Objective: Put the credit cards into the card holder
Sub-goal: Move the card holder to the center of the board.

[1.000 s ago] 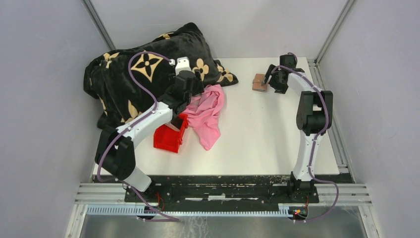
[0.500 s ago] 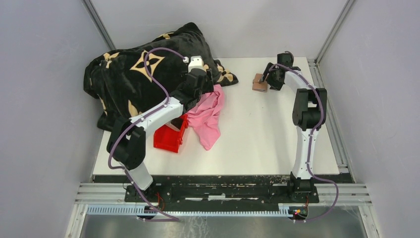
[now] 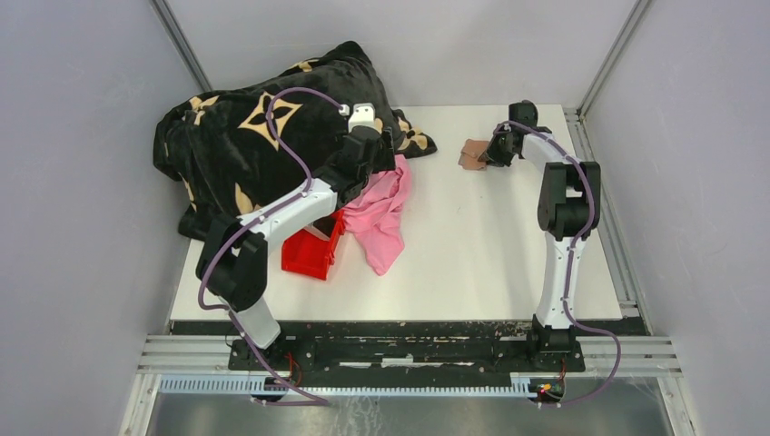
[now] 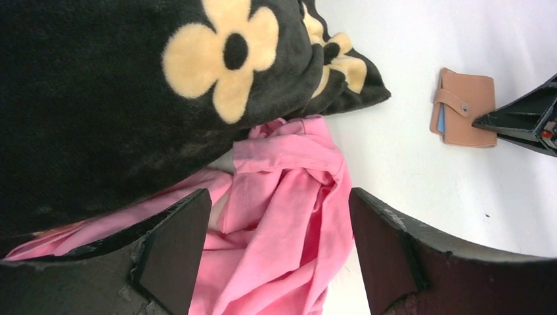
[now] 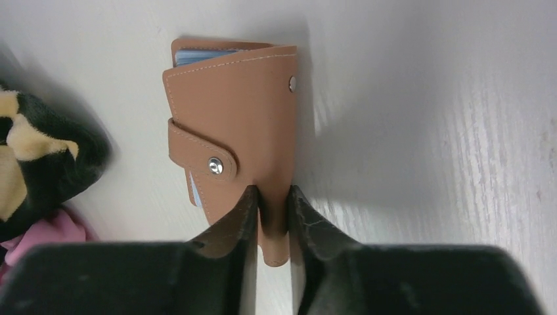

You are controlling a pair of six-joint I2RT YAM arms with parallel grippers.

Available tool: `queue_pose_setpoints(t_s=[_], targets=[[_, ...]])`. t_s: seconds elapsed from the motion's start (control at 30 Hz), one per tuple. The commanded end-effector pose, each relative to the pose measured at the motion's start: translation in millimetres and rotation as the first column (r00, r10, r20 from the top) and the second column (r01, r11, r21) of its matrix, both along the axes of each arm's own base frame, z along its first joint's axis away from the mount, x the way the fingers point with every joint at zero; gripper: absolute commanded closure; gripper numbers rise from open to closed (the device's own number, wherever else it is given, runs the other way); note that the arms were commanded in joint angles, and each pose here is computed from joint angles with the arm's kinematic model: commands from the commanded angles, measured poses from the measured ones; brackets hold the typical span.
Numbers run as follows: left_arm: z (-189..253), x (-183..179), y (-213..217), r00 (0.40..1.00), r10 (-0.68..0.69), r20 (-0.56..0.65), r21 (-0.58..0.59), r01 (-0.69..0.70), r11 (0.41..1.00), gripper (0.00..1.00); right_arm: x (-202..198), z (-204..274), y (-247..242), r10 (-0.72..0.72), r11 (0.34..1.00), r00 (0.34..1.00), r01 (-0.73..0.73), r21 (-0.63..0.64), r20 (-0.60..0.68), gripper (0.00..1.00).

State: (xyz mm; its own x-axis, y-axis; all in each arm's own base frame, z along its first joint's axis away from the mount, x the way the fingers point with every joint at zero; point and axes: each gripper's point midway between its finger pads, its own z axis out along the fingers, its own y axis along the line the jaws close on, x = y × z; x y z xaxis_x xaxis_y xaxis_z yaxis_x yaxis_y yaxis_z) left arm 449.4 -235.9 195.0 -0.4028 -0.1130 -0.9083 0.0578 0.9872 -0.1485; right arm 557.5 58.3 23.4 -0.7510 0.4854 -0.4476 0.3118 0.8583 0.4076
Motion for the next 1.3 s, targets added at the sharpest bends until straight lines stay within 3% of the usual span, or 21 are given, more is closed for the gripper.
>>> queue_pose_setpoints(t_s=[0.0, 0.23, 0.53, 0.8, 1.0, 1.27], targets=[[14.3, 4.5, -18.4, 0.997, -0.065, 0.044, -0.024, 0.066, 0.997, 0.15, -30.1, -5.3, 17.2, 0.066, 0.997, 0.995, -0.063, 0.043, -0.068, 0.83], [6.3, -8.0, -36.4, 0.985, -0.175, -0.005, -0.067, 0.174, 0.982, 0.13, -40.3, 40.8, 45.7, 0.162, 0.973, 0.986, -0.167, 0.161, 0.04, 0.99], [-11.6, -39.9, -72.0, 0.917, -0.39, -0.087, -0.191, 0.369, 0.909, 0.13, -90.8, 80.1, 94.3, 0.274, 0.927, 0.957, -0.29, 0.24, 0.096, 0.99], [-37.0, -69.2, -93.5, 0.857, -0.489, -0.163, -0.286, 0.433, 0.855, 0.13, -152.3, 66.6, 131.5, 0.373, 0.901, 0.927, -0.371, 0.223, 0.036, 0.99], [-60.3, -91.5, -109.3, 0.81, -0.539, -0.233, -0.287, 0.472, 0.833, 0.13, -184.3, 51.8, 153.1, 0.416, 0.884, 0.909, -0.406, 0.232, 0.008, 0.99], [-94.0, -117.3, -119.1, 0.774, -0.527, -0.352, -0.237, 0.471, 0.85, 0.16, -186.1, 61.5, 164.4, 0.41, 0.88, 0.912, -0.403, 0.252, 0.026, 0.99]])
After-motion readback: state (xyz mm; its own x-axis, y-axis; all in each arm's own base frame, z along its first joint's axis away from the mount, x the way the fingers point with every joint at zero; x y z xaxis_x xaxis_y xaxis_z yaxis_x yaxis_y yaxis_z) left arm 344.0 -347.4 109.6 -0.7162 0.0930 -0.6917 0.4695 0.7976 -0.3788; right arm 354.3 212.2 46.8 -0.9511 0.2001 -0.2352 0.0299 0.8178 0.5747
